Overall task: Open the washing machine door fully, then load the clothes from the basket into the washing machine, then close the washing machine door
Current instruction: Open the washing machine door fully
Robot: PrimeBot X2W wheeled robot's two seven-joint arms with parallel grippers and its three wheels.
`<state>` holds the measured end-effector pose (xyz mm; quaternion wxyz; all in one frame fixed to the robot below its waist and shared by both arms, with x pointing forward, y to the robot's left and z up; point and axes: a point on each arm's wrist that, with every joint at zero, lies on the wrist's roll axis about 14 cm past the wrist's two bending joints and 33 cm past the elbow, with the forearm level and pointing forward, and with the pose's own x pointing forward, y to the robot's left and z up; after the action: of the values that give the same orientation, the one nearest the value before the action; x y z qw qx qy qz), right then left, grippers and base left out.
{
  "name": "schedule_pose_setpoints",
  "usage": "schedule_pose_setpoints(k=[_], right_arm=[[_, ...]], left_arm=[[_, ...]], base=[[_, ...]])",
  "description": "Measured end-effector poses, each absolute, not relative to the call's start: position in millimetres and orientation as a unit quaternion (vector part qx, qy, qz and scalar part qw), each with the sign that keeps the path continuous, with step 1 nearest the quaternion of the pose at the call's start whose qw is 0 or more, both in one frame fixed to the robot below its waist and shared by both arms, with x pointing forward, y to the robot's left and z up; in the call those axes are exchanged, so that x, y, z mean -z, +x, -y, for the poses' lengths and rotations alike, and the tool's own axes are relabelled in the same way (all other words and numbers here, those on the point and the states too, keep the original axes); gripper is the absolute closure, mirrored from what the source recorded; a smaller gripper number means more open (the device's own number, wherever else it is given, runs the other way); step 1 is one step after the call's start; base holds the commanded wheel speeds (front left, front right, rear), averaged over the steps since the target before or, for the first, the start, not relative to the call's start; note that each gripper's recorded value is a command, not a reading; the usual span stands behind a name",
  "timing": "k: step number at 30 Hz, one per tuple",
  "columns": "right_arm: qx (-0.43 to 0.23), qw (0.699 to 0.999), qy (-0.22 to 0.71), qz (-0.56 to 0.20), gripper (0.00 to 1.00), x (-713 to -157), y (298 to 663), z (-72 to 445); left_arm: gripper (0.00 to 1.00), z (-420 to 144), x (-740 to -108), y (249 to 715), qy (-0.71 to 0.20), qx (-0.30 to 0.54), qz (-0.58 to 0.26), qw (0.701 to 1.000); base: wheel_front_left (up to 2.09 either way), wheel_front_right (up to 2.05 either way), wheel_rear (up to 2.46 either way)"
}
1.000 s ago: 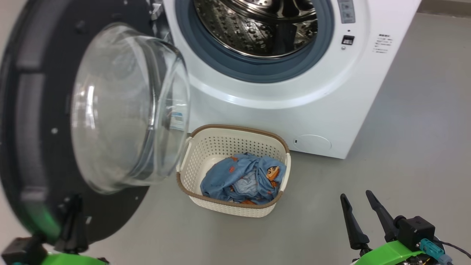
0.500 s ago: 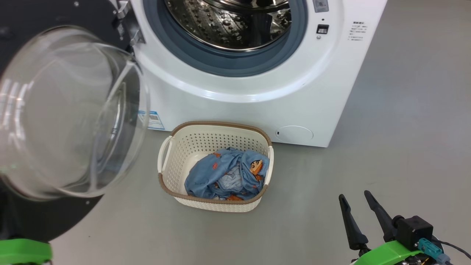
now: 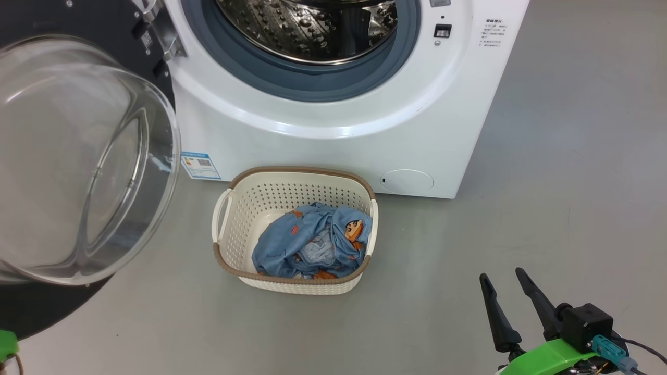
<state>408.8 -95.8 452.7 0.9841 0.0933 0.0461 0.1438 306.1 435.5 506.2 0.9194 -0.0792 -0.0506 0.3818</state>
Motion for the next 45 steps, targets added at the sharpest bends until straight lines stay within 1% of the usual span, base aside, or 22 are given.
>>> schedule_pose_setpoints(k=[10,15,22,28,30,31,45], right_arm=[[-0.141,0.984,0.097,-0.047,0.0,-452,410,97],[-0.141,0.984,0.098,-0.046,0.0,-452,410,97],[-0.143,0.984,0.099,-0.044,0.0,-454,411,95],[-0.141,0.984,0.102,-0.041,0.0,-456,411,96],[-0.141,0.984,0.102,-0.04,0.0,-457,410,96],[-0.141,0.984,0.102,-0.039,0.0,-458,410,97],[-0.117,0.988,0.099,-0.023,0.0,-469,403,115]], left_arm=[[1.0,-433,-506,309,-0.076,-0.38,0.052,0.92],[1.0,-428,-520,313,-0.066,-0.366,0.073,0.925],[1.0,-403,-538,320,-0.065,-0.333,0.106,0.935],[1.0,-381,-543,320,-0.057,-0.3,0.113,0.945],[0.3,-370,-544,324,-0.051,-0.279,0.114,0.952],[0.0,-365,-544,326,-0.051,-0.271,0.113,0.954],[0.0,-279,-524,345,-0.078,-0.152,0.079,0.982]], base=[[0.0,0.0,0.0],[0.0,0.0,0.0],[0.0,0.0,0.0],[0.0,0.0,0.0],[0.0,0.0,0.0],[0.0,0.0,0.0],[0.0,0.0,0.0]])
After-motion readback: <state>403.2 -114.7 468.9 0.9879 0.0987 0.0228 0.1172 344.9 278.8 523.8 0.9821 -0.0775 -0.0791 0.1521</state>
